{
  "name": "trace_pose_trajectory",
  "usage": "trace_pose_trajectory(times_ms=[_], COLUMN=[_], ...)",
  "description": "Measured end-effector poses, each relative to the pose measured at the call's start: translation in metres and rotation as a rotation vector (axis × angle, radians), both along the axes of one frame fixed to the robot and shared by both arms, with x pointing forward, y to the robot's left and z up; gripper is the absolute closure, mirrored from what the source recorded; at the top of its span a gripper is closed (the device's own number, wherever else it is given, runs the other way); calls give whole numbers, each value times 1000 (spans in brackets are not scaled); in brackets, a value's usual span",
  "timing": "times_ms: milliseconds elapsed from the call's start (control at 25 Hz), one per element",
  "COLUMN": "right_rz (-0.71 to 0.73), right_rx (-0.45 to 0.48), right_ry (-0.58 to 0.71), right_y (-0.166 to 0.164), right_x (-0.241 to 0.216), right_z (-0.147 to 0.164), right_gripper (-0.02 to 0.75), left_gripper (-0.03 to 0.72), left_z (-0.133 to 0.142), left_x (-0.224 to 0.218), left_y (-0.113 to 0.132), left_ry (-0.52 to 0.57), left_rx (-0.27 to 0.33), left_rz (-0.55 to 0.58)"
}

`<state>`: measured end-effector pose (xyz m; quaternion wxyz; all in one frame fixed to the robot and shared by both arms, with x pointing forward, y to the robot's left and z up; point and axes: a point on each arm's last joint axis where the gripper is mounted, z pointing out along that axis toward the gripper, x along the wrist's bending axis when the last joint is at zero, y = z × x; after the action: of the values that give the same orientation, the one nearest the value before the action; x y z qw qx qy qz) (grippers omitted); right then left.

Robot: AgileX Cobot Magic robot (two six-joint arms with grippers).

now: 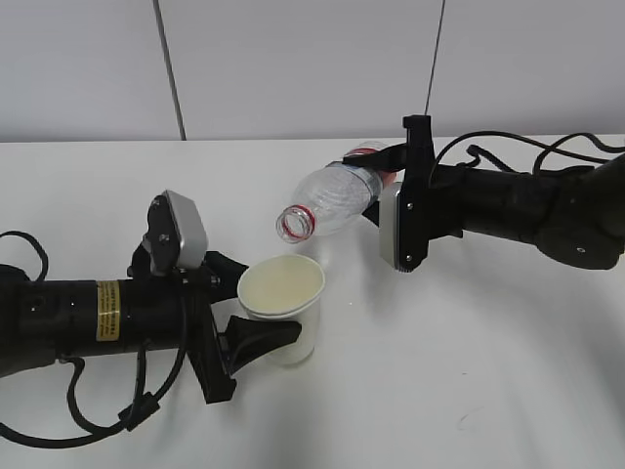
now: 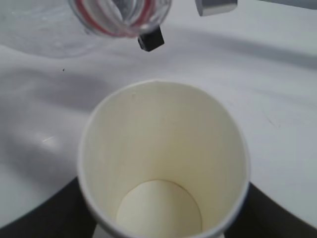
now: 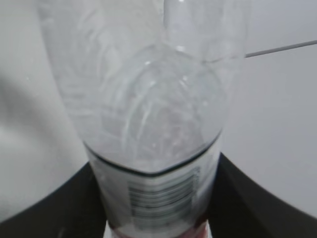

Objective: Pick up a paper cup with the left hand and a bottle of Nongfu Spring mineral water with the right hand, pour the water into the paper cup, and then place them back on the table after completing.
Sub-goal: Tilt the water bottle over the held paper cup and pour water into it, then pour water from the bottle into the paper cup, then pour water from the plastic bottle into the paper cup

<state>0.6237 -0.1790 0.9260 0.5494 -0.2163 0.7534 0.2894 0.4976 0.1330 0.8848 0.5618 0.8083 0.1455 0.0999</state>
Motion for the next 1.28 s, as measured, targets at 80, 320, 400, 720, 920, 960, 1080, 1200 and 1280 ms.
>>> trace_pose_trajectory(times_ms=[80,320,400,720,920,960,1080,1200,1280], right_rz=[4,16,19,39,48,49,55,62,68], right_rx=[-12,-50,-60,-116,-146,-149,-167,-175,-174], right_ry=[-11,-48,-57,-111,-139,-142,-159,-176,-190], right_y=[0,0,0,0,0,0,0,0,1], right_x=[0,0,0,0,0,0,0,0,0], right_z=[0,0,0,0,0,0,0,0,1], right_gripper=[342,342,342,342,343,343,343,343,343], left_gripper=[251,251,251,251,251,251,251,251,251], left_z=[-1,-3,-3,-4,-4,-4,-4,-4,-4], left_x=[0,-1,-2,-3,-3,-4,-4,-4,-4], left_y=[0,0,0,0,0,0,0,0,0], left_ry=[3,10,10,8,8,8,8,8,8], left_rx=[15,35,40,45,45,46,46,46,47], left_rz=[-1,-14,-31,-48,-48,-49,-50,-51,-50])
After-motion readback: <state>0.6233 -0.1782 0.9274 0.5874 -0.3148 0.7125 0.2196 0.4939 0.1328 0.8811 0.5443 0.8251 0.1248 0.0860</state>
